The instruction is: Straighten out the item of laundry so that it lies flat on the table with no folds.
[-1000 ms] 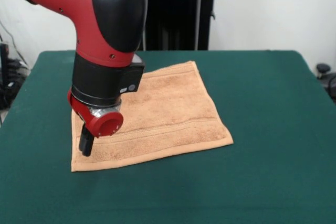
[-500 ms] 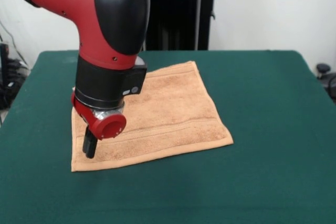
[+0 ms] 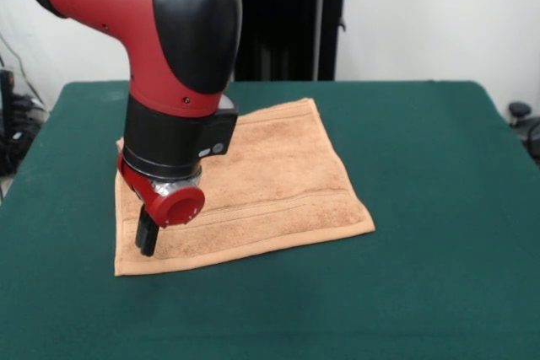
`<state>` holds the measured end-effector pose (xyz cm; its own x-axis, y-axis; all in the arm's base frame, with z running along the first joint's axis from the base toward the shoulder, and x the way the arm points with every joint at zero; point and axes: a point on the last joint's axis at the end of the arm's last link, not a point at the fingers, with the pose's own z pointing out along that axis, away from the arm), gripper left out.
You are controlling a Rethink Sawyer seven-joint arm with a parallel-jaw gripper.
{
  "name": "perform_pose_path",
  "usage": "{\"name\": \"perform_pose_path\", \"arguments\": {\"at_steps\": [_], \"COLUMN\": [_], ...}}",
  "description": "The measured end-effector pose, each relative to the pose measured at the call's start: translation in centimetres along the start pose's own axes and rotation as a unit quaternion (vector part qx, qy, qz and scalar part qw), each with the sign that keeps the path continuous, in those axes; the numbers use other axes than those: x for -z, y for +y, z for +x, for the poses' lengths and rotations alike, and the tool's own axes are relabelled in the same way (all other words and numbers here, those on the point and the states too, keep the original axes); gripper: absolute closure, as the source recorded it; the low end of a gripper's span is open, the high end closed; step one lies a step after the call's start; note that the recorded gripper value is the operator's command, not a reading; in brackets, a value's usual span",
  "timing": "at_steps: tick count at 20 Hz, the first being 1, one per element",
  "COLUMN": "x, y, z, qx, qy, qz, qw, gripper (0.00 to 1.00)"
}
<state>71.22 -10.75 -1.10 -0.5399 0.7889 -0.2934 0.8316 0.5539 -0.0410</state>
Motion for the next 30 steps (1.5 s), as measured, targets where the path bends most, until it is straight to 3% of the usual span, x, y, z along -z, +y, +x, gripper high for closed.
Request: {"name": "perform_pose_path", "arguments": {"at_steps": [23, 30], "x": [0.1, -2.2], "y": [1.8, 3.1], "z": [-1.6, -0.8], "qx": [0.002, 0.009], "qy": [0.026, 0.03], "qz": [0.01, 0.008], "qw": [0.9996, 0.9995], "gripper": [1.0, 1.0]}}
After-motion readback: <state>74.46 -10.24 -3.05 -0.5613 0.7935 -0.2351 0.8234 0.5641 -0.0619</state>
